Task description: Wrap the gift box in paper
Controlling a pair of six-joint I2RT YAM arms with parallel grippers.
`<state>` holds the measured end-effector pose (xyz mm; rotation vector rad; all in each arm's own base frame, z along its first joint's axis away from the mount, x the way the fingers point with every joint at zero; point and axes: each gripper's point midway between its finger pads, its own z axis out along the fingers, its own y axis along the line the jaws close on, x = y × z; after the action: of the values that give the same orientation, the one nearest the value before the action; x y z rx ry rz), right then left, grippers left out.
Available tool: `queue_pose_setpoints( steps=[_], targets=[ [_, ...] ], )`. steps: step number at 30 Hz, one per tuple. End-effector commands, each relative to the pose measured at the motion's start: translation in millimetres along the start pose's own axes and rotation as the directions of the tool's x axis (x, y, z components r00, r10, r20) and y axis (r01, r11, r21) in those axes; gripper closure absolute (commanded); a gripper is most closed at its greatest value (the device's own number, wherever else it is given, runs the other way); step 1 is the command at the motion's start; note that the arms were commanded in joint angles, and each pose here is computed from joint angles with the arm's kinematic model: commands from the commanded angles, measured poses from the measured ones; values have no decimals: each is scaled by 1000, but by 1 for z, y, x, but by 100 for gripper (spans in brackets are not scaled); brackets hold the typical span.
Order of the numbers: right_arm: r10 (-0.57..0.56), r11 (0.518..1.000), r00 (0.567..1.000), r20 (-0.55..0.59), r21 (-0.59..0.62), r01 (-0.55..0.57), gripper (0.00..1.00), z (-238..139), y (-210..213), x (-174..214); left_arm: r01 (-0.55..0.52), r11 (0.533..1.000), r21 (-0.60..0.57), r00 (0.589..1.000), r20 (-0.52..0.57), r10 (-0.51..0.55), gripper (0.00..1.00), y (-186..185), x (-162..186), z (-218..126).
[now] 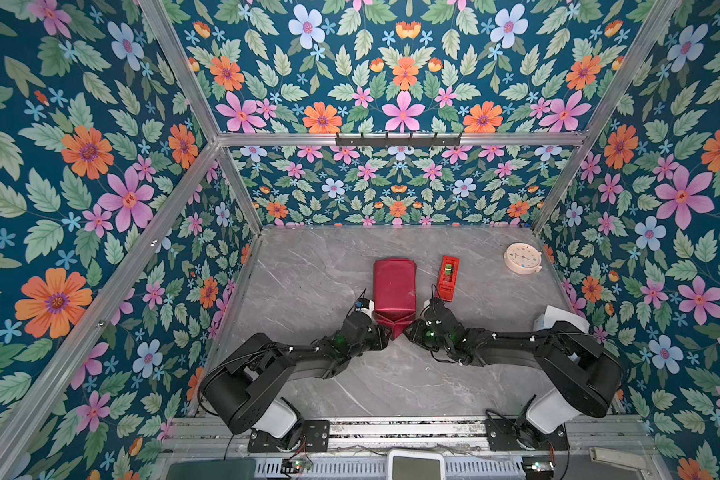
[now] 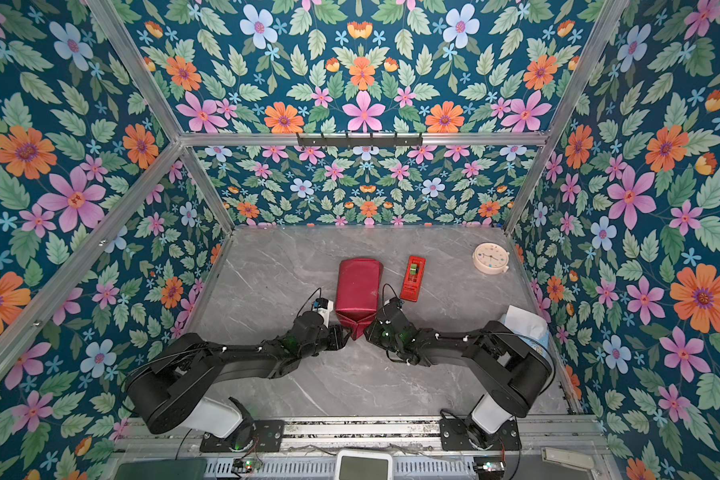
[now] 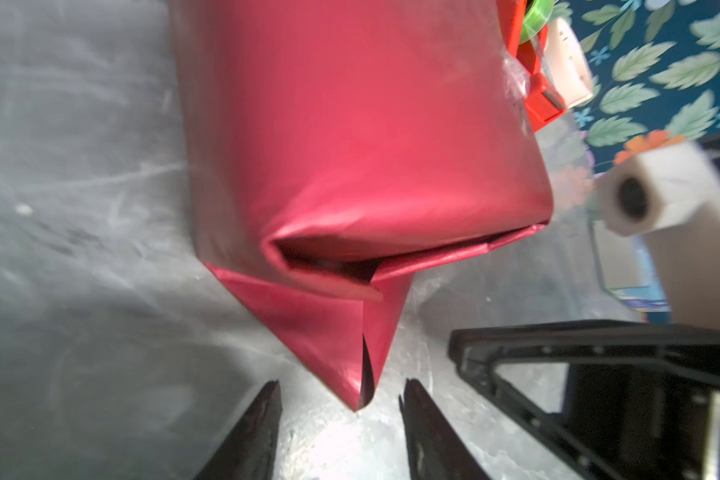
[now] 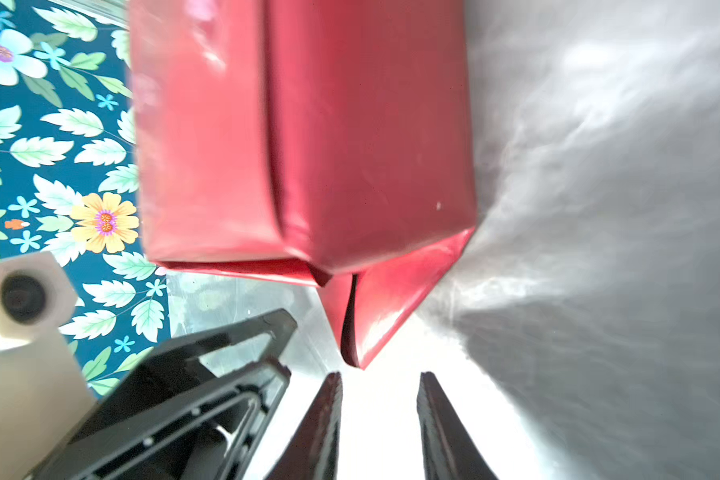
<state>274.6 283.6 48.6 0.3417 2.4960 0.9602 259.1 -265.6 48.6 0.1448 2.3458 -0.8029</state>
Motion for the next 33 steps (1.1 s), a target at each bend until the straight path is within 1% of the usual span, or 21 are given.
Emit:
queue_pose_setpoints(
  steps=[1,5,8,13,20,27,33],
  targets=[
    [-36,997,999,4,70,35,67,-6,-21,-4,-135,982,-135,990,-59,128,48,20,10,-3],
    [-21,997,1000,23,76,19,67,-12,-33,-12,-240,954,-179,970,-87,228,48,13,6,-1],
    [-11,997,999,38,76,8,67,-17,-39,-18,-300,932,-205,952,-119,280,48,8,7,3],
    [-17,996,998,55,84,12,67,-24,-44,-23,-339,918,-205,937,-162,309,51,3,12,14],
    [-33,995,997,64,94,27,65,-29,-48,-23,-370,904,-215,924,-189,333,58,1,15,26],
    [-33,995,998,61,91,27,64,-29,-48,-22,-391,887,-245,914,-217,343,64,6,20,29],
    [-31,996,998,45,79,28,64,-26,-45,-20,-403,884,-236,908,-227,353,72,2,23,33]
  ],
)
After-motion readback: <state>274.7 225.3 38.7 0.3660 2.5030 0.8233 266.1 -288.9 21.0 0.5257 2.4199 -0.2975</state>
